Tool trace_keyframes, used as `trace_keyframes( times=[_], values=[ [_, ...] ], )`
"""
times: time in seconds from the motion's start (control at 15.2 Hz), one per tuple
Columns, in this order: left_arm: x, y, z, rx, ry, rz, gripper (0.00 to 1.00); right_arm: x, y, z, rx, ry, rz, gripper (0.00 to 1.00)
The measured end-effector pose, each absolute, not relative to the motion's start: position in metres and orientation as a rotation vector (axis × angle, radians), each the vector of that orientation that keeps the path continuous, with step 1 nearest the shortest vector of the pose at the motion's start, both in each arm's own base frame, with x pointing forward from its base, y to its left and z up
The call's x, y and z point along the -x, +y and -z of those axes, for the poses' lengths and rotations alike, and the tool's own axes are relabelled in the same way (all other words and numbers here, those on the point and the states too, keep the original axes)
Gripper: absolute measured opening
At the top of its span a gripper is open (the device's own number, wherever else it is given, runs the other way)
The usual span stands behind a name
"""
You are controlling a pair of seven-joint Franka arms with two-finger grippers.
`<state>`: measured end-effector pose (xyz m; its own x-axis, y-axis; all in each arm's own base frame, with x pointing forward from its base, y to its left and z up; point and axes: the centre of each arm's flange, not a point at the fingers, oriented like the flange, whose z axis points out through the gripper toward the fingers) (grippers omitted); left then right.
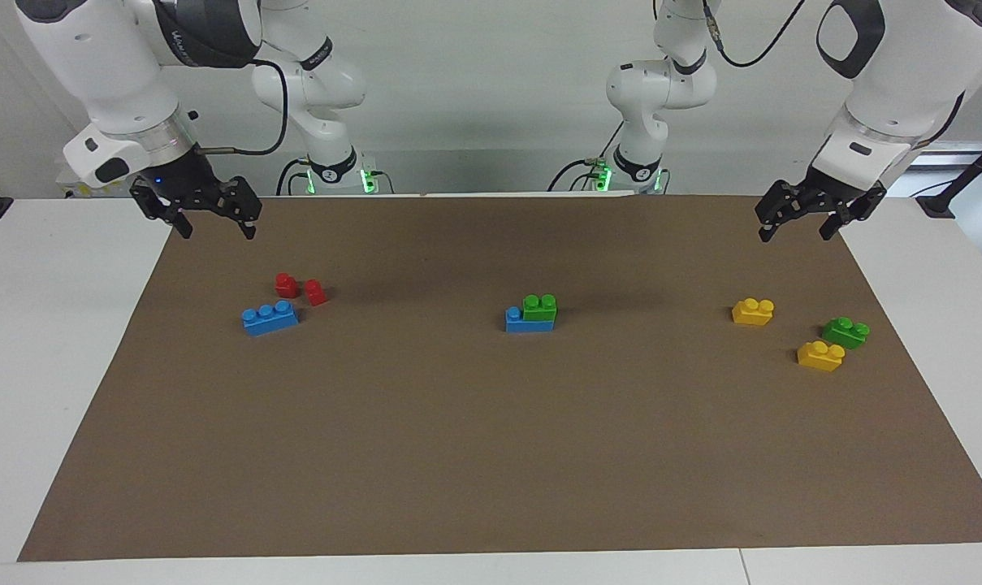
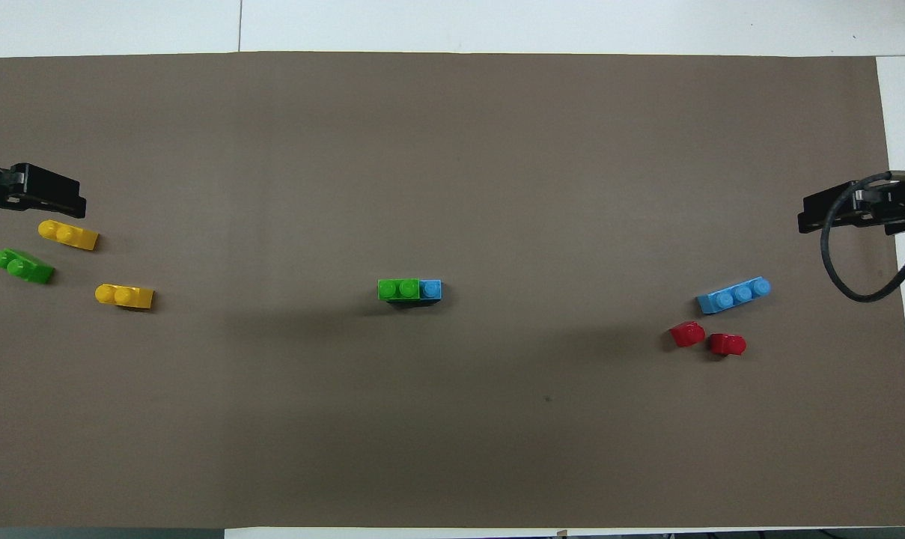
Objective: Remove green block with left arm and hold with right
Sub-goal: 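Move both grippers from rest toward the green-blue brick in the centre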
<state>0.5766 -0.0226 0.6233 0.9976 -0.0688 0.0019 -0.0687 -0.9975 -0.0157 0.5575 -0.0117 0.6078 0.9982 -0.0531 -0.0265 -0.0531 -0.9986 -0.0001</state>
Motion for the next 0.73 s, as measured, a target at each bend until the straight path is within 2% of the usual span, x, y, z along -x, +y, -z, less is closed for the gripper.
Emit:
trace_keyframes(
  times=[0.46,0.73],
  values=[
    [-0.577,-0.023,-0.623,3.124,0.108,0.004,1.0,-0.557,-0.012,-0.606,3.139,0.109,-0.051,1.0],
    [-0.577,-0.023,-0.623,3.124,0.108,0.004,1.0,-0.556,0.019,-0.593,3.049,0.599,-0.065,1.0]
  ],
)
